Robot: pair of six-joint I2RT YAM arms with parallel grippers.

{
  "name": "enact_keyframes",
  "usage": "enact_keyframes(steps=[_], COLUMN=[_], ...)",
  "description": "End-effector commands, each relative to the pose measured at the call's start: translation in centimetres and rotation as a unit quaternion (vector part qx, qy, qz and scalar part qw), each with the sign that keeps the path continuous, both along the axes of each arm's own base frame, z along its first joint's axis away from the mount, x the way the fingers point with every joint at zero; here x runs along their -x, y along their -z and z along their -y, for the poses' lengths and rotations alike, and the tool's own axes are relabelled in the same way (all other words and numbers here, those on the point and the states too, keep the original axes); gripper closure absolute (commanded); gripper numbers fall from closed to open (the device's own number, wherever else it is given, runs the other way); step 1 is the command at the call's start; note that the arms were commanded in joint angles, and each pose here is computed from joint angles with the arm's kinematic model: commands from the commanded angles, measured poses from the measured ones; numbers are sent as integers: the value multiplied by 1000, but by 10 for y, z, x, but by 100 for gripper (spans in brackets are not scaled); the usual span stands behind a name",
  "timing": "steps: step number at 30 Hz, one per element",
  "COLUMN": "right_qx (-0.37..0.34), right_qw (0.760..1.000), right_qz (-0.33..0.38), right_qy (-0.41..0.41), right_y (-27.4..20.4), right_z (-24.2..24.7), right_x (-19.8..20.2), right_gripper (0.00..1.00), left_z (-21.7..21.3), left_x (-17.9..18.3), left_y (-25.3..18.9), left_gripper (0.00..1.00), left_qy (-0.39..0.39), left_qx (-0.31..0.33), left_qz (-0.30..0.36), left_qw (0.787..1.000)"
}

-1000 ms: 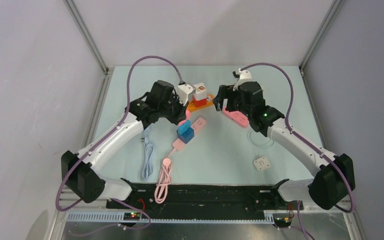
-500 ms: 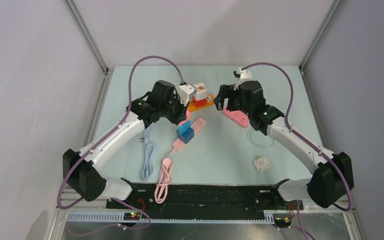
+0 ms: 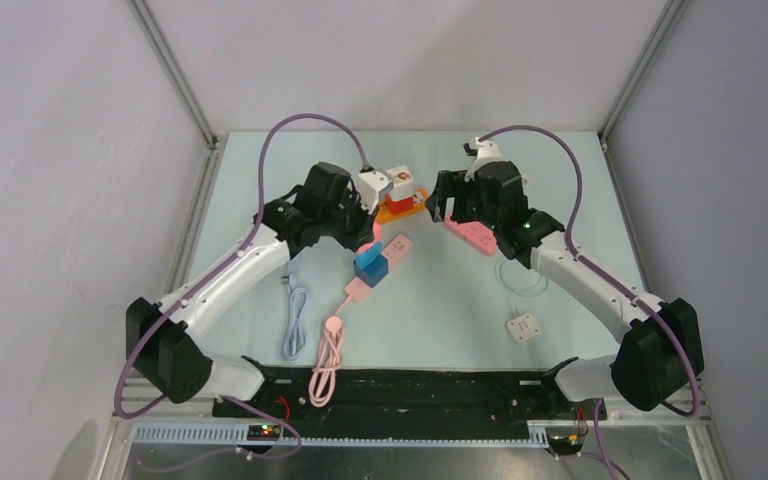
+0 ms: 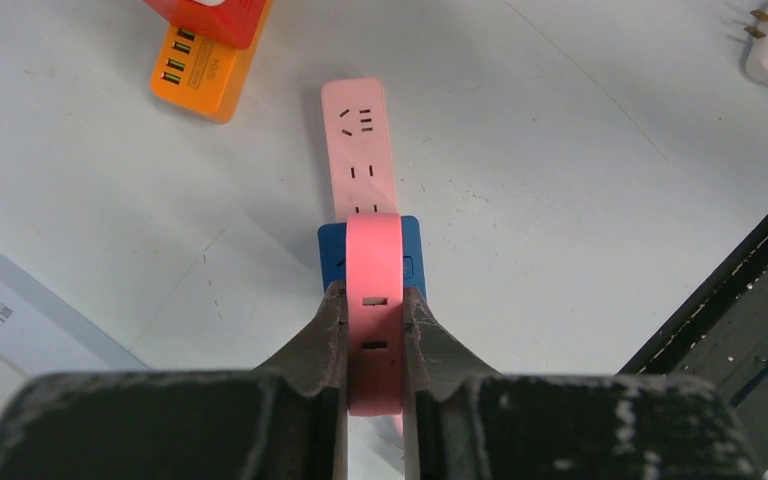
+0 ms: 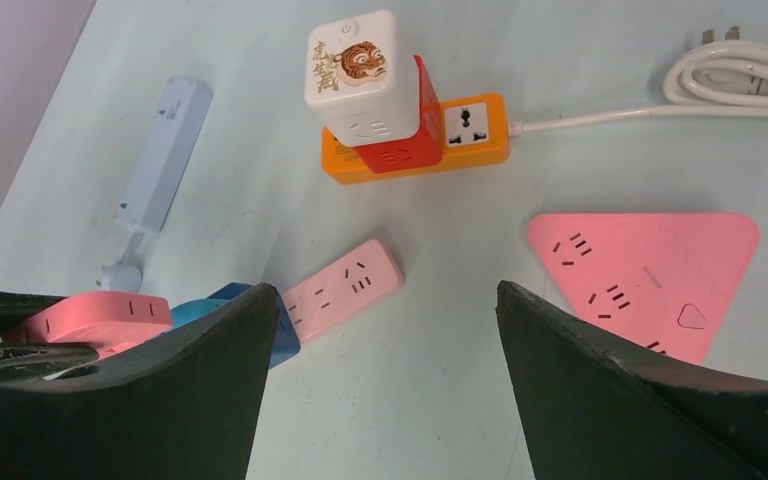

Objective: Insert the plug
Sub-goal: Insert the plug into the socket.

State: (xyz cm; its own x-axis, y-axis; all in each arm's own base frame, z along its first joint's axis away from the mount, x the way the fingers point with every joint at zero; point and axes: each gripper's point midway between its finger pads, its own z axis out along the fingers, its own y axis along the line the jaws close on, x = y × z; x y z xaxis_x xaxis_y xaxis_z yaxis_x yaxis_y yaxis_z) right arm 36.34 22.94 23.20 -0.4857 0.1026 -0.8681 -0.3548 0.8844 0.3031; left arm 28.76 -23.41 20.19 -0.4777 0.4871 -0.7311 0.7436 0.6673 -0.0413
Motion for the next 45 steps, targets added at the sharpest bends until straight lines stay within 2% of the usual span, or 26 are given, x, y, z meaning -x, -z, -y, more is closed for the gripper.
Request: enact_keyframes(steps=[1,11,22,45], right_qx=[-12,-12,-12,-5], right_qw=[1000,1000,1000,1000], right_qz=[8,-4,-15,-23], right_qy=[1,4,7,7], right_y=[-4,4,10,15], right_z=[-3,-5,-6,-5], right_x=[-6,-7,-7,-6], right_gripper=[16,16,17,17], left_z=[-5,-16,-22,-19], left_x=[9,10,5,25], left_y=[16,33,37,64], left_gripper=[100,100,100,100], left_qy=[12,-2,-34,-35], left_qx=[-22,-72,-78,-104], left_qz=[-4,13,46,-4], left_qw=[1000,997,995,994])
